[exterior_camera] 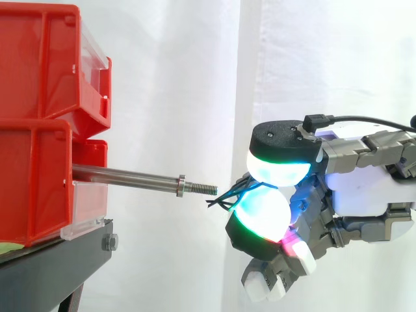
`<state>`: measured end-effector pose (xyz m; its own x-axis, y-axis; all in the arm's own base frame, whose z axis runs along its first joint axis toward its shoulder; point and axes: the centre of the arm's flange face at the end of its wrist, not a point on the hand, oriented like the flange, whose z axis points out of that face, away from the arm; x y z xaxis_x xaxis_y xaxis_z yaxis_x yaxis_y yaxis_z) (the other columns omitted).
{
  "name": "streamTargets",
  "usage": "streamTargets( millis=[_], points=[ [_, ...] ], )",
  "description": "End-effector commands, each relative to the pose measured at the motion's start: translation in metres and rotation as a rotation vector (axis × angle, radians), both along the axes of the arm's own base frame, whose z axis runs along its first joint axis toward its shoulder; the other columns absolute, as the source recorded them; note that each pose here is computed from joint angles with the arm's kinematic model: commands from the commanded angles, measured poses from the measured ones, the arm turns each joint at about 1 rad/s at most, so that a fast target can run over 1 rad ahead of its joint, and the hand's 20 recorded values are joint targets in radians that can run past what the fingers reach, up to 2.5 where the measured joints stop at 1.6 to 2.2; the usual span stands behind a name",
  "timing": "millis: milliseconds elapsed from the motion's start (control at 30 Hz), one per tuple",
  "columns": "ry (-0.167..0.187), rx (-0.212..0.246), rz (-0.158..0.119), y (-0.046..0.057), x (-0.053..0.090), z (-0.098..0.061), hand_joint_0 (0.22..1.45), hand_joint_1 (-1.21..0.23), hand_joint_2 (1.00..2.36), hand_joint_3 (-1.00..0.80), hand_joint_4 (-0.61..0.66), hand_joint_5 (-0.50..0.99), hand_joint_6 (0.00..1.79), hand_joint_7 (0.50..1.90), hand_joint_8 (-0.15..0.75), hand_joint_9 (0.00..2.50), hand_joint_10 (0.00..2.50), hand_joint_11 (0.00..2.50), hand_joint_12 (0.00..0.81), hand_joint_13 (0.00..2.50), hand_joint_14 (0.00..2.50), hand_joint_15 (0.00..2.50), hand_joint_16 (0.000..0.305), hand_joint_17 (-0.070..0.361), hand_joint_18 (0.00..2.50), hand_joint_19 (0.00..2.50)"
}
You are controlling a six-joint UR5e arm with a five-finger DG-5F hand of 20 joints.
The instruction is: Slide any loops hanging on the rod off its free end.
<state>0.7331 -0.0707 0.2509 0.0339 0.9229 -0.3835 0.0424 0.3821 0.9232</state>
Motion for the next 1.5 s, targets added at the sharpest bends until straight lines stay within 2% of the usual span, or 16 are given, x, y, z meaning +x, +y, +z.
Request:
streamTargets(
  millis=[0,100,133,200,267,333,500,600,667,800,933,1033,1200,1233,1267,1467],
  points=[
    [0.0,0.0,-0.006,0.0,0.0,-0.001,0.55,-0.48,1.18,-0.05,0.16,-0.12,0.84,1.04,0.435,1.1,0.01,0.66,0.424,0.75,0.01,0.29,0.058,0.13,0.56,0.4],
    [-0.004,0.0,-0.008,0.0,0.0,0.001,0.51,-0.58,1.38,-0.02,0.22,-0.16,0.86,1.0,0.429,1.07,0.01,0.67,0.433,0.76,0.01,0.29,0.059,0.132,0.58,0.38],
    [-0.005,0.0,-0.008,0.0,0.001,0.001,0.52,-0.62,1.37,-0.03,0.25,-0.17,0.87,0.96,0.428,1.06,0.01,0.69,0.431,0.76,0.01,0.3,0.059,0.132,0.59,0.37],
    [-0.01,-0.001,-0.008,0.0,0.001,0.001,0.57,-0.68,1.15,-0.01,0.24,-0.17,0.88,0.94,0.421,1.04,0.01,0.7,0.423,0.75,0.01,0.3,0.057,0.127,0.58,0.37],
    [-0.025,0.001,-0.008,0.001,0.003,0.002,0.62,-0.75,1.01,-0.04,0.22,-0.19,0.89,0.95,0.394,1.02,0.01,0.72,0.396,0.73,0.01,0.31,0.051,0.114,0.56,0.38],
    [-0.029,0.002,-0.008,0.001,0.003,0.002,0.63,-0.76,1.01,-0.09,0.2,-0.2,0.89,0.95,0.373,0.99,0.01,0.72,0.381,0.72,0.01,0.31,0.047,0.107,0.54,0.39],
    [-0.072,0.005,-0.017,0.0,0.007,0.004,0.65,-0.79,1.02,-0.25,0.17,-0.2,0.9,0.95,0.34,0.97,0.02,0.73,0.358,0.72,0.01,0.32,0.042,0.094,0.54,0.41],
    [-0.112,0.011,-0.028,-0.001,0.008,0.002,0.64,-0.78,1.01,-0.35,0.16,-0.19,0.9,0.97,0.346,0.99,0.01,0.75,0.353,0.72,0.01,0.32,0.042,0.094,0.54,0.41],
    [-0.157,0.018,-0.038,-0.001,0.01,0.001,0.63,-0.69,1.01,-0.44,0.15,-0.17,0.9,1.03,0.343,1.01,0.02,0.74,0.348,0.73,0.01,0.32,0.041,0.093,0.54,0.41],
    [-0.199,0.025,-0.052,0.001,0.009,-0.002,0.61,-0.58,1.0,-0.45,0.15,-0.17,0.9,1.08,0.351,1.03,0.02,0.74,0.343,0.73,0.01,0.34,0.04,0.091,0.52,0.43],
    [-0.204,0.026,-0.052,0.002,0.01,-0.003,0.61,-0.42,1.0,-0.45,0.15,-0.14,0.88,1.11,0.35,1.03,0.02,0.72,0.34,0.71,0.01,0.33,0.04,0.09,0.48,0.45],
    [-0.207,0.027,-0.052,0.002,0.01,-0.002,0.62,-0.42,1.01,-0.39,0.15,-0.14,0.88,1.09,0.356,1.04,0.02,0.73,0.334,0.7,0.01,0.32,0.039,0.088,0.46,0.45],
    [-0.209,0.027,-0.052,0.002,0.01,-0.002,0.59,-0.55,1.02,-0.13,0.14,-0.14,0.87,1.08,0.369,1.03,0.01,0.73,0.334,0.7,0.01,0.32,0.039,0.088,0.48,0.42],
    [-0.209,0.027,-0.052,0.002,0.01,-0.002,0.58,-0.57,1.02,-0.11,0.15,-0.14,0.88,1.07,0.378,1.04,0.02,0.74,0.345,0.7,0.01,0.31,0.041,0.093,0.5,0.41],
    [-0.209,0.027,-0.052,0.002,0.01,-0.002,0.58,-0.65,1.02,-0.04,0.17,-0.16,0.89,1.01,0.39,1.03,0.02,0.73,0.366,0.72,0.01,0.3,0.045,0.102,0.53,0.38],
    [-0.206,0.026,-0.052,0.002,0.01,-0.003,0.62,-0.74,1.02,-0.07,0.08,-0.19,0.91,0.98,0.365,0.99,0.01,0.74,0.347,0.69,0.01,0.3,0.042,0.094,0.5,0.39]
  ],
)
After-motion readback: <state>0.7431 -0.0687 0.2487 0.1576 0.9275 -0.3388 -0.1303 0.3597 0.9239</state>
